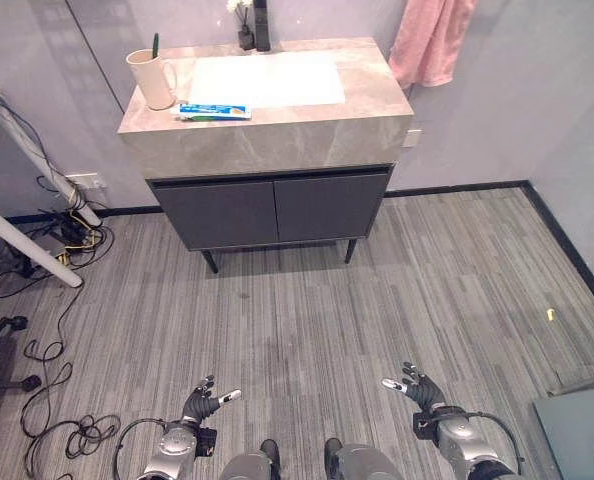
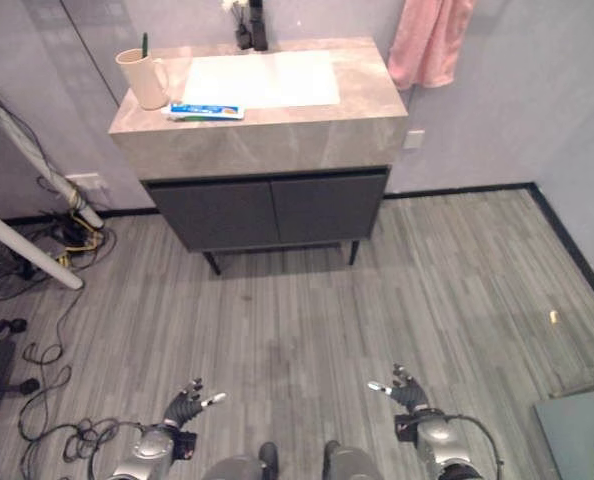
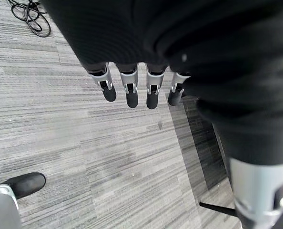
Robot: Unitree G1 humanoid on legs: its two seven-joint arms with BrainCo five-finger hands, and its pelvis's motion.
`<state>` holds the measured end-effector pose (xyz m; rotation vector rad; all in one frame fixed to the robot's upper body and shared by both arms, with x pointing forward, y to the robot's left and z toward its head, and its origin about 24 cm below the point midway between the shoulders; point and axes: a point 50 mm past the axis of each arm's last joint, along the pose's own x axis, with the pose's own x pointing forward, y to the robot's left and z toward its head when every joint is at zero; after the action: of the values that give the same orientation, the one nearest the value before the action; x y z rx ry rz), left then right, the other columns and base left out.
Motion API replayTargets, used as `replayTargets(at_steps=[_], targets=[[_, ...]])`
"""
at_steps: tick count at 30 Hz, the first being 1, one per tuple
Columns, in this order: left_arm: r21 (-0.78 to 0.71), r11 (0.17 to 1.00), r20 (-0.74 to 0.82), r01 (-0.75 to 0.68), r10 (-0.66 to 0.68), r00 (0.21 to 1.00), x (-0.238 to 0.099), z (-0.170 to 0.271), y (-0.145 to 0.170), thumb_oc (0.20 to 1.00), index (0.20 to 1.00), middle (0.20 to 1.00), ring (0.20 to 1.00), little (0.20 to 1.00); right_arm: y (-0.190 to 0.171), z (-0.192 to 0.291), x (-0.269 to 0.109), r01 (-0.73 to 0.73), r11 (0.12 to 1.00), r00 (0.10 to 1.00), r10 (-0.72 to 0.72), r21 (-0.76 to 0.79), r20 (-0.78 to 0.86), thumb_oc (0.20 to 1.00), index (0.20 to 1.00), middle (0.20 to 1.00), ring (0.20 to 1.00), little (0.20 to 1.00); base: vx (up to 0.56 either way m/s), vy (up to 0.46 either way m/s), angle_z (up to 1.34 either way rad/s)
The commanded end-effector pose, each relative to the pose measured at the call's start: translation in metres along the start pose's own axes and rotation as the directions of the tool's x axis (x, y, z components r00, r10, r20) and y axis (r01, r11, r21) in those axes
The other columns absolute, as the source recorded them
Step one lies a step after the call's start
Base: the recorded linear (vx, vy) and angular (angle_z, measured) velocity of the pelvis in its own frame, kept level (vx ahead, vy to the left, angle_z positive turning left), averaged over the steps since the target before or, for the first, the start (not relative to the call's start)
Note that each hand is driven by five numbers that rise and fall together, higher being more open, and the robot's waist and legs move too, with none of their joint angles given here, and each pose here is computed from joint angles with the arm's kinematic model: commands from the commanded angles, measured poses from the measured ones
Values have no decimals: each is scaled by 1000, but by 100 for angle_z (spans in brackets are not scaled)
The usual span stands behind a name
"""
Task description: Put brush and paste in cup on sink, flatten towel.
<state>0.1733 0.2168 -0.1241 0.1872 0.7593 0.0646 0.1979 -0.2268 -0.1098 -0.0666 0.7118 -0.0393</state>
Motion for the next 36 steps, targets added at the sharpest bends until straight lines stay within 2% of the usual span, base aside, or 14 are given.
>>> replayTargets(at_steps=[1,7,18,25,36], targets=[[0,1000,119,-21,21,993,2,22,11,1000,1000,1000,1000,1000,0,22,5,-8,999,996,11,-37,91,1000,1000,1000,1000,1000,43,45,12],[-17,999,113,-47,49,992,1,19,16,1000,1000,1000,1000,1000,6,26,5,-28,999,994,32,-38,109,1000,1000,1000,1000,1000,47,45,1],[-18,997,160,-81,83,984,2,31,25,1000,1000,1000,1000,1000,-3,34,4,16,1000,988,-15,-5,153,1000,1000,1000,1000,1000,32,32,-4],[19,998,169,-62,58,984,4,35,19,1000,1000,1000,1000,1000,-4,30,4,34,999,991,-31,-18,129,1000,1000,1000,1000,1000,38,48,-2],[103,994,197,-28,7,980,5,46,17,1000,1000,1000,1000,1000,-8,22,0,33,998,993,-39,51,112,1000,1000,1000,1000,1000,59,90,3]])
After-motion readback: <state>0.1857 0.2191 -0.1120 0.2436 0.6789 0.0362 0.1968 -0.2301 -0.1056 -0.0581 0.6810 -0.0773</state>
